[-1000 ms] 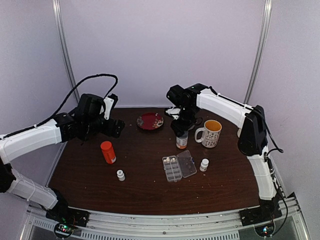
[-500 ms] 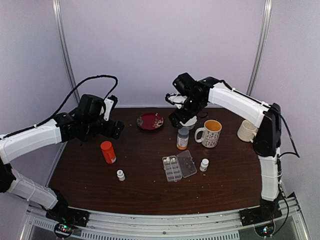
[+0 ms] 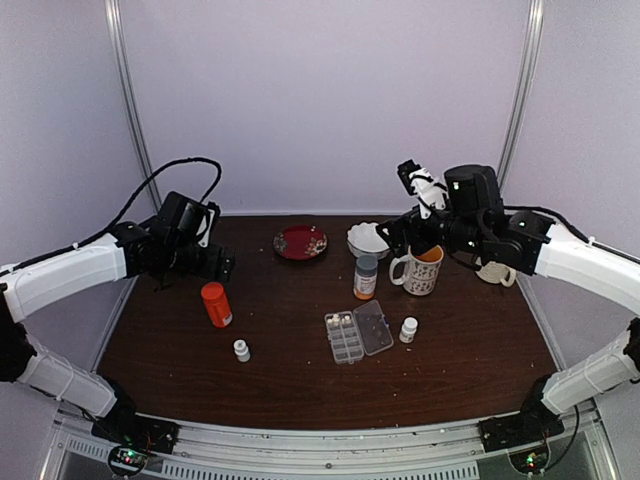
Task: Sort the pills into containers
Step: Pick up the pill bottle from the center of the board.
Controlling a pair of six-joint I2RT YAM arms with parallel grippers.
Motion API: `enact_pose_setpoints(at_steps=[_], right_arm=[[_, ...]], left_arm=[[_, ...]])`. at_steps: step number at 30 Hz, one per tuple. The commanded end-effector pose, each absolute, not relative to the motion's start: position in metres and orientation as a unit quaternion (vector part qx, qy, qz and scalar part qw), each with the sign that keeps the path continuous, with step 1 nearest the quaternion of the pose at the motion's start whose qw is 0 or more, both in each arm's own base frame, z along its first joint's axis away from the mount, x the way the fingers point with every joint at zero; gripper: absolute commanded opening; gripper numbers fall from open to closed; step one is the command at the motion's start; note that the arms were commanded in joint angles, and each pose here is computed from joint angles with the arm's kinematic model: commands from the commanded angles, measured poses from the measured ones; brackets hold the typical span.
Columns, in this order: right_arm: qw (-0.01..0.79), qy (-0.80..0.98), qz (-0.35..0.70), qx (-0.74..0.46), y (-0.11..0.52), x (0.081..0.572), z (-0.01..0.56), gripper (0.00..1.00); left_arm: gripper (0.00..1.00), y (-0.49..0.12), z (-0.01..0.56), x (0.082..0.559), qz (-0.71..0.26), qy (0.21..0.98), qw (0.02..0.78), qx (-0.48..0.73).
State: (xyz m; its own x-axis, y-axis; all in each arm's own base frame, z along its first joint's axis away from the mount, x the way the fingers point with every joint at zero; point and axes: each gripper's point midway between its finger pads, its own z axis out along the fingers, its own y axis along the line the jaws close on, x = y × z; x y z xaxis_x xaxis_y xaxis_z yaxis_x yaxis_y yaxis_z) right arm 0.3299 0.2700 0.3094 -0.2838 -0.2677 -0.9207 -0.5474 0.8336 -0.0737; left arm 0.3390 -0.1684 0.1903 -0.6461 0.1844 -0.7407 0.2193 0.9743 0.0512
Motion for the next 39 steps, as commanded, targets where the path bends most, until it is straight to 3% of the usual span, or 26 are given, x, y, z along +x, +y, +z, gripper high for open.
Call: enact_pose_setpoints(at_steps=[1, 5, 10, 17, 26, 30, 39], right_arm=[[0.561, 0.779, 0.205, -0.191, 0.267, 0.322, 0.316, 1.00], [0.535, 0.793, 0.228, -0.183, 0.260, 0.304, 0.307, 1.00], [0.540, 0.793, 0.223, -0.173, 0.238, 0.286, 0.310, 1.00], [0.533, 0.804, 0.200, -0.173, 0.222, 0.276, 0.298, 1.00], [0.540, 0.799, 0.206, -0.168, 0.217, 0.272, 0.305, 1.00], [0.540, 0.797, 0.215, -0.164, 0.216, 0.267, 0.305, 1.00], [0.515, 0.811, 0.229, -0.158, 0.221, 0.263, 0.290, 0.99]], left_arm=[[0.97, -0.155, 0.182, 0.328, -0.023, 0.923, 0.376, 0.078], [0.98, -0.158, 0.164, 0.324, -0.030, 0.939, 0.333, 0.080], [0.98, -0.141, 0.151, 0.328, 0.032, 0.952, 0.298, 0.056], [0.97, -0.154, 0.118, 0.324, 0.012, 0.966, 0.251, 0.056], [0.65, -0.160, 0.114, 0.325, -0.002, 0.968, 0.245, 0.047], [0.46, -0.163, 0.121, 0.325, -0.009, 0.967, 0.247, 0.057], [0.39, -0.230, 0.166, 0.318, -0.074, 0.940, 0.284, 0.174]])
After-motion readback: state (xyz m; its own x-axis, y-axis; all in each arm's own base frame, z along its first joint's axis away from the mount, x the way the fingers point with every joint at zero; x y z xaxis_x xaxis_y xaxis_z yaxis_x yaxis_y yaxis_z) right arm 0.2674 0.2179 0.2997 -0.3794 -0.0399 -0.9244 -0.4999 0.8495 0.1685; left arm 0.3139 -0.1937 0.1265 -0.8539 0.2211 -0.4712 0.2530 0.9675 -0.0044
